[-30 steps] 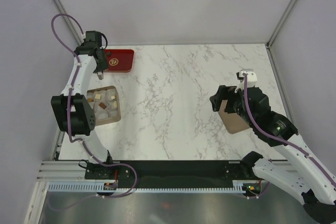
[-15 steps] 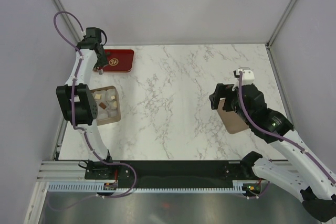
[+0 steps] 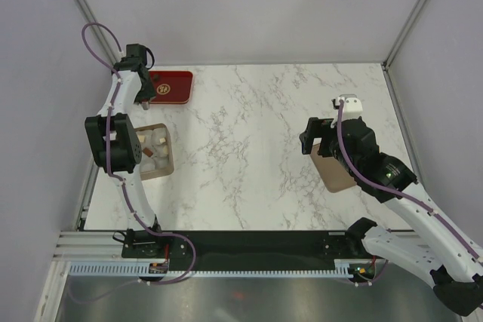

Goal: Pack the chocolate

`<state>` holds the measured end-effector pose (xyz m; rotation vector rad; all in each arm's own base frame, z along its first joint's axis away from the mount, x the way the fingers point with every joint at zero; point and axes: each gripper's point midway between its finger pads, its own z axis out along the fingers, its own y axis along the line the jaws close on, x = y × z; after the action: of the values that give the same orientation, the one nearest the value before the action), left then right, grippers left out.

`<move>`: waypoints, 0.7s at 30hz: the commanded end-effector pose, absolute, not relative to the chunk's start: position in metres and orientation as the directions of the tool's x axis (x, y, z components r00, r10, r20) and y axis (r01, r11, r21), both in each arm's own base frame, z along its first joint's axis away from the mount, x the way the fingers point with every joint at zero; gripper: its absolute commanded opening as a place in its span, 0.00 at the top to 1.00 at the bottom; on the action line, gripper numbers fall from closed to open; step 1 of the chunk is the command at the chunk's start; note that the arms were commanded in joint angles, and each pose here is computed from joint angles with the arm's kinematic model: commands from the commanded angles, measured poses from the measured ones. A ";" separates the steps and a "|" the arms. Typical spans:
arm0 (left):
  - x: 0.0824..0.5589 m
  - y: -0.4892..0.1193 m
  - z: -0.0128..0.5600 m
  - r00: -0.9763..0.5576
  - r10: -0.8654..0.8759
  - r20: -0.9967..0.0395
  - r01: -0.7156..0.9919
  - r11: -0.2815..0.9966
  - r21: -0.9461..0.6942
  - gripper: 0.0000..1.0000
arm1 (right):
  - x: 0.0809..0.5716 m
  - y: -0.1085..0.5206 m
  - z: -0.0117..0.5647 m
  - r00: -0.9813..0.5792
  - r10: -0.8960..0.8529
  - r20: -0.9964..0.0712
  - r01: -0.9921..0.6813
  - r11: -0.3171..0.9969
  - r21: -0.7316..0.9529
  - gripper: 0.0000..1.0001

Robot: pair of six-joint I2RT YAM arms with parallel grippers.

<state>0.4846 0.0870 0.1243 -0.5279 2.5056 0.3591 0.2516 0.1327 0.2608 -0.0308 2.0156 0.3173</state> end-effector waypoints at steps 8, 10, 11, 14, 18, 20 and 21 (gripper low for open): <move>0.500 0.094 0.140 -0.711 -0.317 -0.628 -0.488 0.865 0.116 0.50 | 0.257 0.133 0.267 -0.420 0.122 -0.899 -0.159 0.966 0.205 0.02; 0.501 0.094 0.139 -0.716 -0.312 -0.625 -0.480 0.869 0.117 0.50 | 0.258 0.134 0.268 -0.416 0.130 -0.900 -0.157 0.964 0.213 0.02; 0.502 0.092 0.138 -0.719 -0.309 -0.623 -0.475 0.873 0.115 0.50 | 0.257 0.134 0.268 -0.417 0.128 -0.900 -0.159 0.965 0.211 0.02; 0.504 0.091 0.139 -0.719 -0.302 -0.626 -0.465 0.878 0.110 0.50 | 0.257 0.133 0.268 -0.417 0.129 -0.900 -0.156 0.965 0.211 0.02; 0.507 0.092 0.138 -0.717 -0.301 -0.629 -0.465 0.878 0.111 0.50 | 0.257 0.133 0.268 -0.415 0.134 -0.900 -0.155 0.964 0.215 0.02; 0.508 0.092 0.138 -0.717 -0.301 -0.629 -0.465 0.879 0.109 0.50 | 0.258 0.134 0.267 -0.418 0.135 -0.898 -0.155 0.964 0.217 0.02; 0.508 0.092 0.138 -0.717 -0.301 -0.628 -0.464 0.879 0.110 0.50 | 0.258 0.134 0.266 -0.419 0.134 -0.898 -0.155 0.964 0.216 0.02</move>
<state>0.4877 0.0867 0.1211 -0.5353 2.5061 0.3547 0.2535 0.1337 0.2602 -0.0316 2.0107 0.3172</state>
